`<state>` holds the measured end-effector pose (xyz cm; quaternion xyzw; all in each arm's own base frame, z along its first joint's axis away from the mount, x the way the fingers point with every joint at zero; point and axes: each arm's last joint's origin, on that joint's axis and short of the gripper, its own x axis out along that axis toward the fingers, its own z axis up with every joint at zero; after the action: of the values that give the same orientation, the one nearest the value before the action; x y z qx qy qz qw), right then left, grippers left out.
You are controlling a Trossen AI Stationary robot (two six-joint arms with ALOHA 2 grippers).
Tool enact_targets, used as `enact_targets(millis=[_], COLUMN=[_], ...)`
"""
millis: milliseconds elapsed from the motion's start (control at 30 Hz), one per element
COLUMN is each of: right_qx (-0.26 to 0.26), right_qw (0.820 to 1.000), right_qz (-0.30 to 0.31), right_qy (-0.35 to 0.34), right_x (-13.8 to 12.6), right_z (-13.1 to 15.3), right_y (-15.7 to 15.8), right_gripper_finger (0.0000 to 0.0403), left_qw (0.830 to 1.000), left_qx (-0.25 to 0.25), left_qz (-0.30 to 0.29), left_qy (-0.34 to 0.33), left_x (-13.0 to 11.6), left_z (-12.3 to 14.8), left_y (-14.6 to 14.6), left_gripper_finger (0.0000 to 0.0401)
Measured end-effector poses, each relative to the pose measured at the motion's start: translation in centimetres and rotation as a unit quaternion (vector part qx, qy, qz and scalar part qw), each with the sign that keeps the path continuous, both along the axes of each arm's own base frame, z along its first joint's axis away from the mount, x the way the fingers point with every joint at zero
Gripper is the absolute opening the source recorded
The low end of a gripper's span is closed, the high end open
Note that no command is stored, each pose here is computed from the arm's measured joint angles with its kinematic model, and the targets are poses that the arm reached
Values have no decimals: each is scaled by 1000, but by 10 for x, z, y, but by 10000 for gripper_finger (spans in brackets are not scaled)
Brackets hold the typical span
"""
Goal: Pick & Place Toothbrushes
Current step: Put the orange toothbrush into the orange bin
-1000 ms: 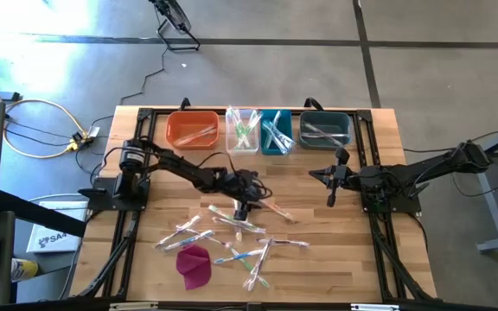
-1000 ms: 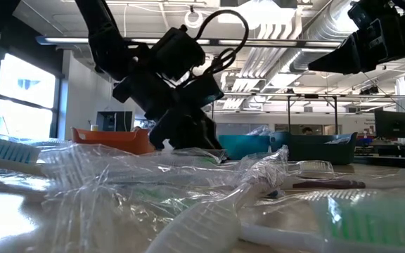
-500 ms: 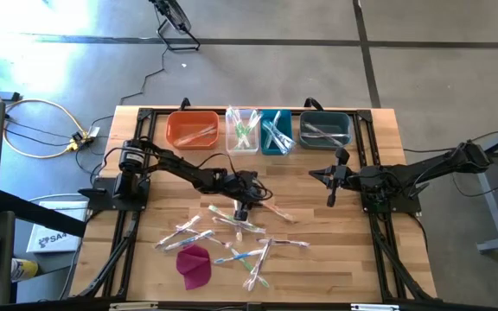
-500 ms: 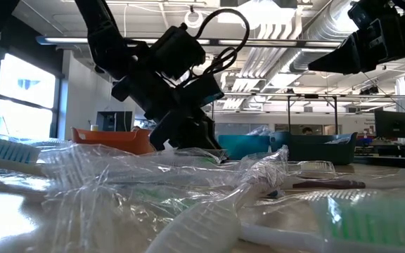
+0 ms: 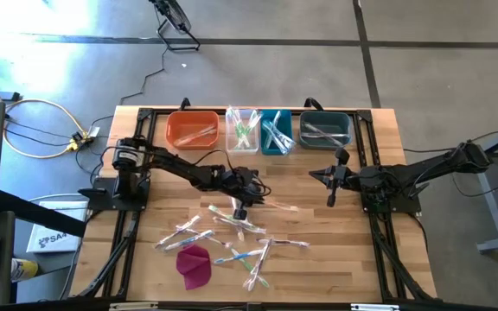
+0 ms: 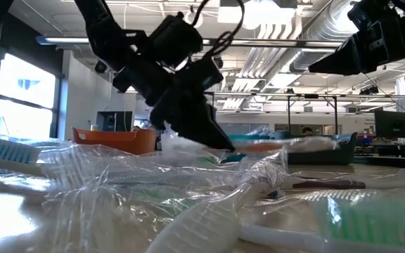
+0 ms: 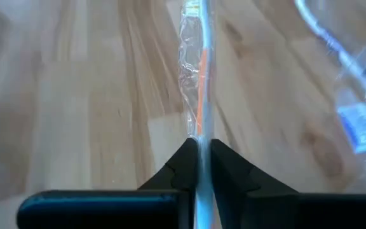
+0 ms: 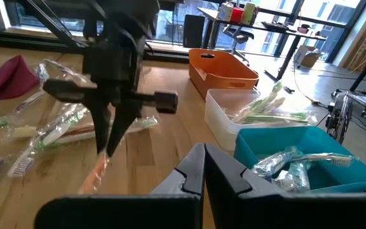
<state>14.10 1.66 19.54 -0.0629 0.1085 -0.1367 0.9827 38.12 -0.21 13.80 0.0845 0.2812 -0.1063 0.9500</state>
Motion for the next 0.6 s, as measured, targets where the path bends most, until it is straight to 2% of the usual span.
enact_targets(millis=[167,400,600], right_qx=[-2,-1,-1], right_qw=[1000,1000,1000], right_qz=[0,0,0], right_qy=[9,9,11], right_x=[0,0,0], right_z=[-2,-2,-2], right_y=[0,0,0], right_gripper_finger=[4,4,4], left_qw=[1000,994,988], left_qx=[3,11,4], left_qz=[5,101,150], left_qy=[-11,43,41], left_x=[-6,-34,-59], left_z=[23,59,93], left_y=[1,18,27], left_gripper_finger=[14,25,23])
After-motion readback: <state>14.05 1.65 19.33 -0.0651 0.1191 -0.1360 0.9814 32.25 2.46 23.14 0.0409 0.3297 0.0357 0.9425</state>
